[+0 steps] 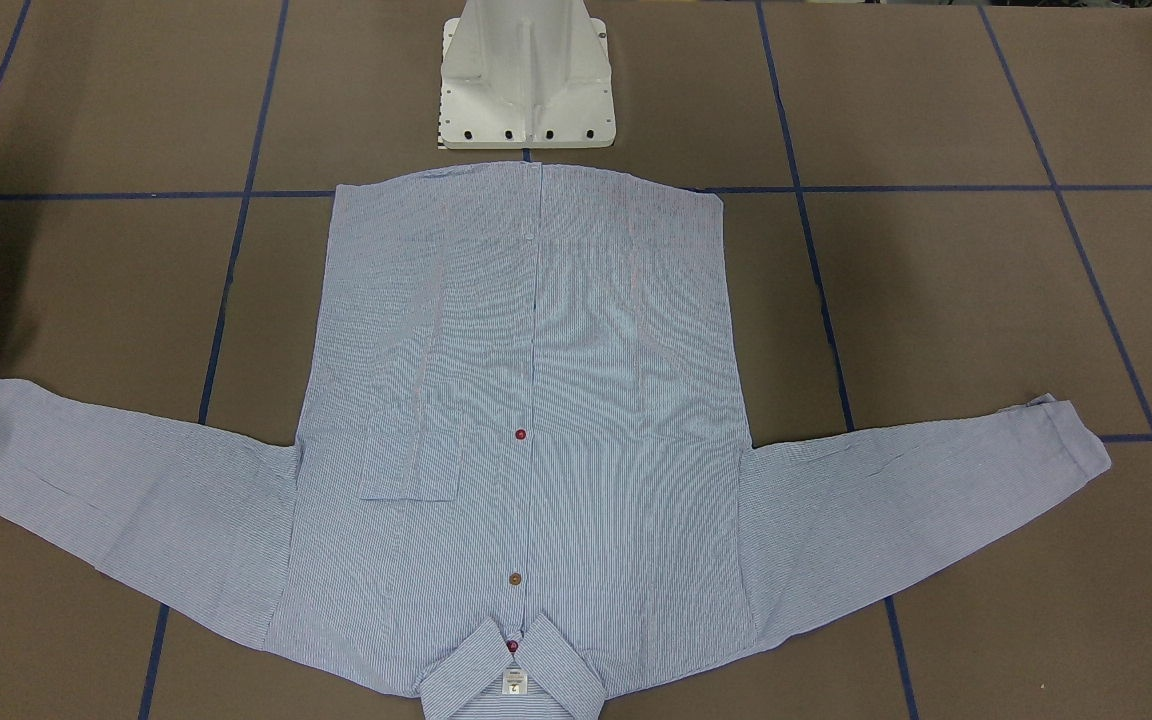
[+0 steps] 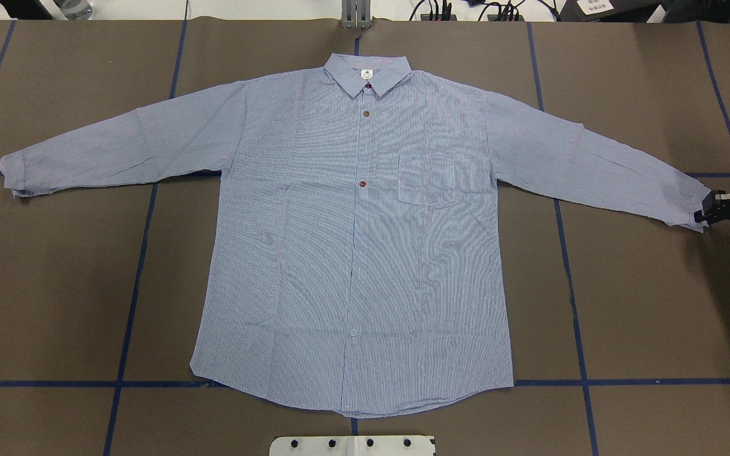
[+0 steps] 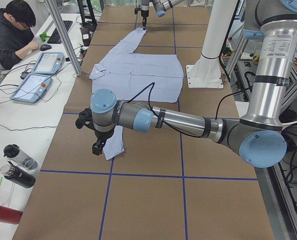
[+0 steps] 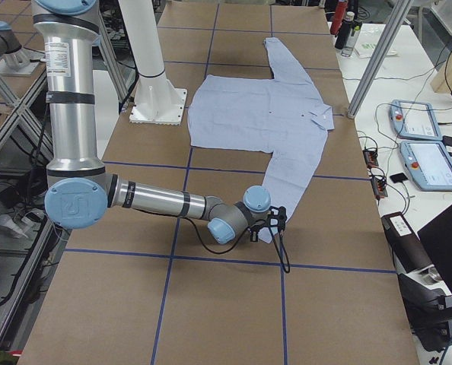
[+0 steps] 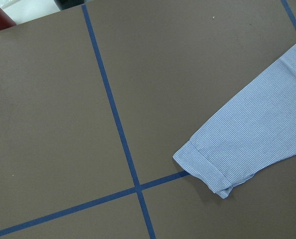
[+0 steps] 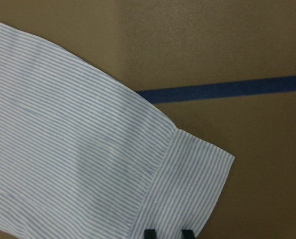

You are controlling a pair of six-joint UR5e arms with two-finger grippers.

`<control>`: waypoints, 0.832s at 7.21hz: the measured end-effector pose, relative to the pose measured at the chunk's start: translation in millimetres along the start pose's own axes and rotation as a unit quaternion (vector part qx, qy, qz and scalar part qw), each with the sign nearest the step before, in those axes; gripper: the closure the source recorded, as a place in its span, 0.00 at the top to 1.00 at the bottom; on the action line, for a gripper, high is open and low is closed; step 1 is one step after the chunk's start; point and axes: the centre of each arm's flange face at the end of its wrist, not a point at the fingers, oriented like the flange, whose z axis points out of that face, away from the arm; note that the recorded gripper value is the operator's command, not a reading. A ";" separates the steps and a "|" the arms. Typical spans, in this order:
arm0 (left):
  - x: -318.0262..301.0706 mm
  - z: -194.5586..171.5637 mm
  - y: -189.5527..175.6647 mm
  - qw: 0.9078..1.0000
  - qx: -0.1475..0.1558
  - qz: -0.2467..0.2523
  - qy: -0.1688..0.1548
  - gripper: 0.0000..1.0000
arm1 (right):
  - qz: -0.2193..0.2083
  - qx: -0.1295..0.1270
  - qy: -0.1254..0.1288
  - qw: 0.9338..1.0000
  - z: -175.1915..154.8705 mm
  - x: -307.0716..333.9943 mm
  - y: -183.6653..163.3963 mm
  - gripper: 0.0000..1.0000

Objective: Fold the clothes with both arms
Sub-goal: 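Lower the right gripper onto the nearest sleeve cuff and grasp it, then lift the cuff with the right gripper and carry it toward the collar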

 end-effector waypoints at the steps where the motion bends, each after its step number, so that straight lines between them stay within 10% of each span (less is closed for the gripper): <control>1: 0.0 -0.1 -0.2 1.000 0.000 0.000 0.000 1.00 | 0.002 -0.001 0.002 1.000 0.2 2.3 1.5 0.00; 6: 2.3 -2.1 -1.1 1.000 0.002 0.001 0.000 1.00 | -0.021 0.023 -0.027 0.999 -31.6 -26.0 -4.6 0.00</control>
